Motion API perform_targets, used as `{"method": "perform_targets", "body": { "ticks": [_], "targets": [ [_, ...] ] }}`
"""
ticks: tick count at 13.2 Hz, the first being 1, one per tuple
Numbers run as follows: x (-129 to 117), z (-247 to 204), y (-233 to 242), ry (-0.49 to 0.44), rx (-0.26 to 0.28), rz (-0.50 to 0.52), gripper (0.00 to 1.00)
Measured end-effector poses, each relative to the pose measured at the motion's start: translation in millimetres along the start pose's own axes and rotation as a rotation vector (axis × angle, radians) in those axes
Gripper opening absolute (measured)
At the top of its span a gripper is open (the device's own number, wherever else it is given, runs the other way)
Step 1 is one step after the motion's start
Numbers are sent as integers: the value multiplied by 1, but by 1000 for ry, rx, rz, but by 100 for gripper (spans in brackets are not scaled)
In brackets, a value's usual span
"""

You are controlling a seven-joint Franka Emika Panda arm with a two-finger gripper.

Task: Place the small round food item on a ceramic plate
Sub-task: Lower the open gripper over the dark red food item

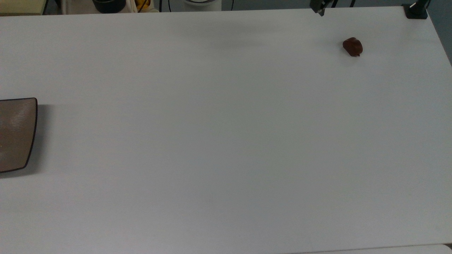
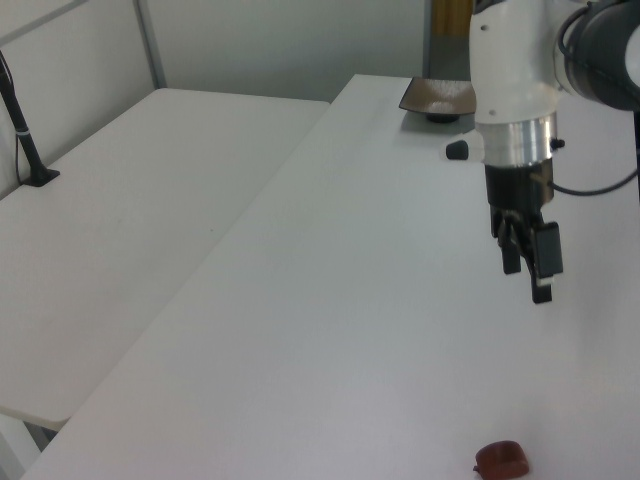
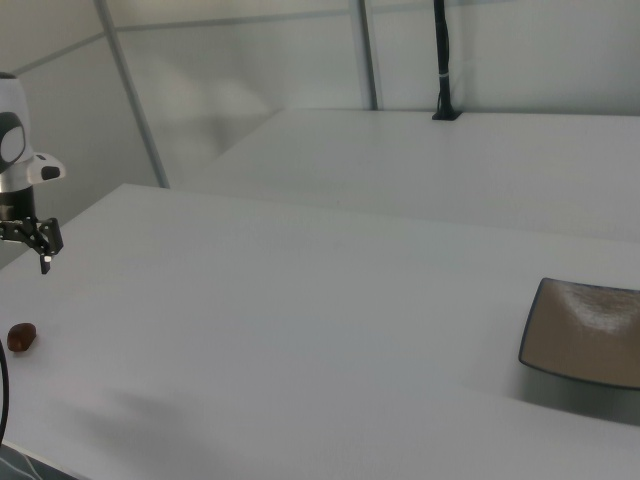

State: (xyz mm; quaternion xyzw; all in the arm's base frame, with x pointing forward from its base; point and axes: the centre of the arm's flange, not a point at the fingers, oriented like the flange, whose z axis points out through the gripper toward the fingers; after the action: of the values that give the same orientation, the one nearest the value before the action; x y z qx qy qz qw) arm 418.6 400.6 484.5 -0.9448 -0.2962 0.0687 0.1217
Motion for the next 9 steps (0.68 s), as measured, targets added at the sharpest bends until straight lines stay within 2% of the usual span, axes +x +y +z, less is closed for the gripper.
{"method": "perform_targets", "body": {
  "ticks": [4, 7, 8, 9],
  "targets": [
    [27, 44, -8, 48, 39, 27, 100],
    [36, 80, -25, 61, -6, 62, 100],
    [40, 93, -34, 83, -29, 56, 100],
    [43, 111, -40, 101, -75, 54, 100]
  ]
}}
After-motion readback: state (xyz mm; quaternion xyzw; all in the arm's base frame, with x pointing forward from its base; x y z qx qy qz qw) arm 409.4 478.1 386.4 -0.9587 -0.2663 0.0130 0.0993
